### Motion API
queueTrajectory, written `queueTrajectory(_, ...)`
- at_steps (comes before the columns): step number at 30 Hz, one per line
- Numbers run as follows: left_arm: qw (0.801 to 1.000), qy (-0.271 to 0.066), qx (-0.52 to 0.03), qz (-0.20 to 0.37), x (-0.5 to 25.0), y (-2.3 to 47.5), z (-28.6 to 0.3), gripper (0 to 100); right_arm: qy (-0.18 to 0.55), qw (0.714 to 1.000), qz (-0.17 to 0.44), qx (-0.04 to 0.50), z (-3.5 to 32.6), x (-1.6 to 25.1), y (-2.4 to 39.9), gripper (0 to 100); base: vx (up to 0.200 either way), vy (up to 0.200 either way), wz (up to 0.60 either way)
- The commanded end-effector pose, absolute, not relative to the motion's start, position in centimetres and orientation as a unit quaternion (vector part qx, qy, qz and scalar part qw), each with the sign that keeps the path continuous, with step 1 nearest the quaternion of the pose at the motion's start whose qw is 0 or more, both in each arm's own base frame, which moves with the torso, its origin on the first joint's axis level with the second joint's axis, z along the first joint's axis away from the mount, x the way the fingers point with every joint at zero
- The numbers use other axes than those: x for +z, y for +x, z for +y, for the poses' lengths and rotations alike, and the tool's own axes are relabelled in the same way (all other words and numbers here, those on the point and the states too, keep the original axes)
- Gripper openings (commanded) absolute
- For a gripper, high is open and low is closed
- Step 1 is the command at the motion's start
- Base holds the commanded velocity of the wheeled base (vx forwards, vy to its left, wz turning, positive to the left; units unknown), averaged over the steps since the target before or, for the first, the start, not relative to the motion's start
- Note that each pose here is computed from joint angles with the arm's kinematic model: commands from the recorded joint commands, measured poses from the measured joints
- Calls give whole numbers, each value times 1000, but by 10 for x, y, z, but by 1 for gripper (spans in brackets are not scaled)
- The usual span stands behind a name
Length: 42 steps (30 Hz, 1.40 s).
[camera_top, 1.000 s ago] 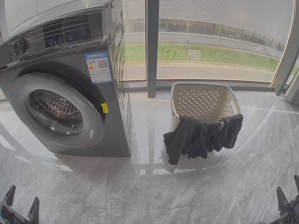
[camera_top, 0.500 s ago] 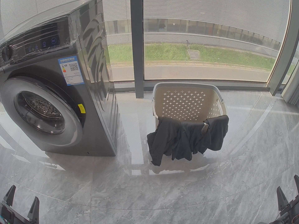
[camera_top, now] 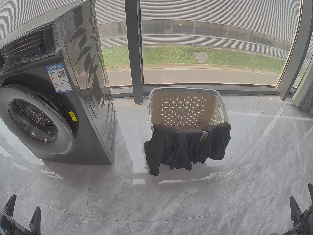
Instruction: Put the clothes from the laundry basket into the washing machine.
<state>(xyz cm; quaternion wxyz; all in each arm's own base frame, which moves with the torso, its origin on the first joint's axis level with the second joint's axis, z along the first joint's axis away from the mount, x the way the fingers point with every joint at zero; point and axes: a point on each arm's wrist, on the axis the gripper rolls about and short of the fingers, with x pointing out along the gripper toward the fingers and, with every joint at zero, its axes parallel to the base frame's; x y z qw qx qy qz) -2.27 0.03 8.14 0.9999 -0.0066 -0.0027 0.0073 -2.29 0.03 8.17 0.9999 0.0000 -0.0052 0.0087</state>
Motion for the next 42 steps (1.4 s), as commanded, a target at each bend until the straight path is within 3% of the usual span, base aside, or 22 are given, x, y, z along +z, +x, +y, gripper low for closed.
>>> queueTrajectory(1, 1000, -7, 7, -3, 77, -23, 0, 100, 0, 1000, -5, 9, 0, 76, -23, 100, 200, 0, 0)
queueTrajectory(8, 1000, -8, 8, -3, 77, -23, 0, 100, 0, 1000, -5, 9, 0, 76, -23, 100, 200, 0, 0)
queueTrajectory(20, 1000, -8, 8, -3, 77, -23, 0, 100, 0, 1000, -5, 9, 0, 76, -23, 100, 0, 0, 0)
queueTrajectory(42, 1000, -8, 8, -4, 77, -23, 0, 100, 0, 1000, -5, 9, 0, 76, -23, 100, 0, -191, 0)
